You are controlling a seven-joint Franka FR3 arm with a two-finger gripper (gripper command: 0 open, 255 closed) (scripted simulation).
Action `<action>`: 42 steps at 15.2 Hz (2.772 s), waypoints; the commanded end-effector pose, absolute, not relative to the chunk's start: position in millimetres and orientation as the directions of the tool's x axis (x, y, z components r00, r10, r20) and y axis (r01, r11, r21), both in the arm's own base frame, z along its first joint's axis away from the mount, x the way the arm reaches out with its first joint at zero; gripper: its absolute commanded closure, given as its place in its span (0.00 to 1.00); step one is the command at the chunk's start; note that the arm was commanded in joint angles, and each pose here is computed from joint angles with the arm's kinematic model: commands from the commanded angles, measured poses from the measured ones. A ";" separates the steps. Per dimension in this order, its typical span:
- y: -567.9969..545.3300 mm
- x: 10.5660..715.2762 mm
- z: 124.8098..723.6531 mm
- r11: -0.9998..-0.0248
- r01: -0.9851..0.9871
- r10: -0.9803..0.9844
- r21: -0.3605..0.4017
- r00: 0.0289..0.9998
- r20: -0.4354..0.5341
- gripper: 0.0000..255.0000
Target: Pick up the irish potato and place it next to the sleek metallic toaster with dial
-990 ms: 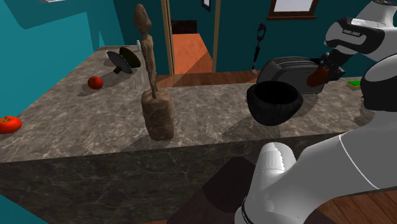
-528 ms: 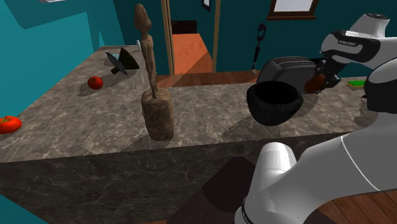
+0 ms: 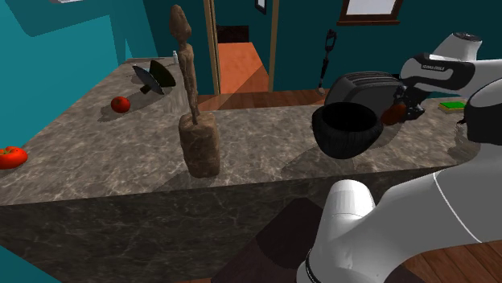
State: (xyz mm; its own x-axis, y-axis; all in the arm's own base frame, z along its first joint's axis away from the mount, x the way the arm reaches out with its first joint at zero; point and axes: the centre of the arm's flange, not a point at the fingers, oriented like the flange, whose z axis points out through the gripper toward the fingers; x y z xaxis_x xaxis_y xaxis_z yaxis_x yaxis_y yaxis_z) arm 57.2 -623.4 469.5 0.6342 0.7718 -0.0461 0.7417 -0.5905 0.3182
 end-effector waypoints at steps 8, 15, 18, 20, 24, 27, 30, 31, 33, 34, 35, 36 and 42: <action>-623.7 57.5 421.2 -0.590 0.742 0.772 0.319 0.634 -0.046 1.00; -623.7 57.5 384.3 -0.590 0.742 0.772 0.319 0.634 -0.046 1.00; -623.7 57.5 368.4 -0.590 0.742 0.772 0.319 0.634 -0.046 1.00; -623.7 57.5 357.9 -0.590 0.742 0.772 0.319 0.634 -0.046 1.00; -623.7 57.5 336.7 -0.590 0.742 0.772 0.319 0.634 -0.046 1.00; -623.7 57.5 334.7 -0.590 0.742 0.772 0.319 0.634 -0.046 1.00; -623.7 57.5 334.7 -0.590 0.742 0.772 0.319 0.634 -0.046 1.00; -623.7 57.5 334.7 -0.590 0.742 0.772 0.319 0.634 -0.046 1.00; -623.3 58.6 334.8 -0.590 0.742 0.772 0.318 0.634 -0.046 0.00; -624.0 57.2 335.1 -0.590 0.742 0.772 0.318 0.634 -0.046 0.00; -624.0 56.7 334.9 -0.590 0.742 0.772 0.318 0.634 -0.046 0.00; -624.1 56.7 335.1 -0.591 0.742 0.772 0.318 0.634 -0.046 0.00; -611.9 46.6 382.1 -0.590 0.742 0.772 0.319 0.634 -0.046 0.00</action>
State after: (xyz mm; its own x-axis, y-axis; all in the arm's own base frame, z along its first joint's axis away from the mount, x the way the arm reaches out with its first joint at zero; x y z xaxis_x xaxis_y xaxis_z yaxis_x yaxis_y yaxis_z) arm 50.2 -617.9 372.1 0.6349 0.7712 -0.0466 0.7409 -0.5907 0.3197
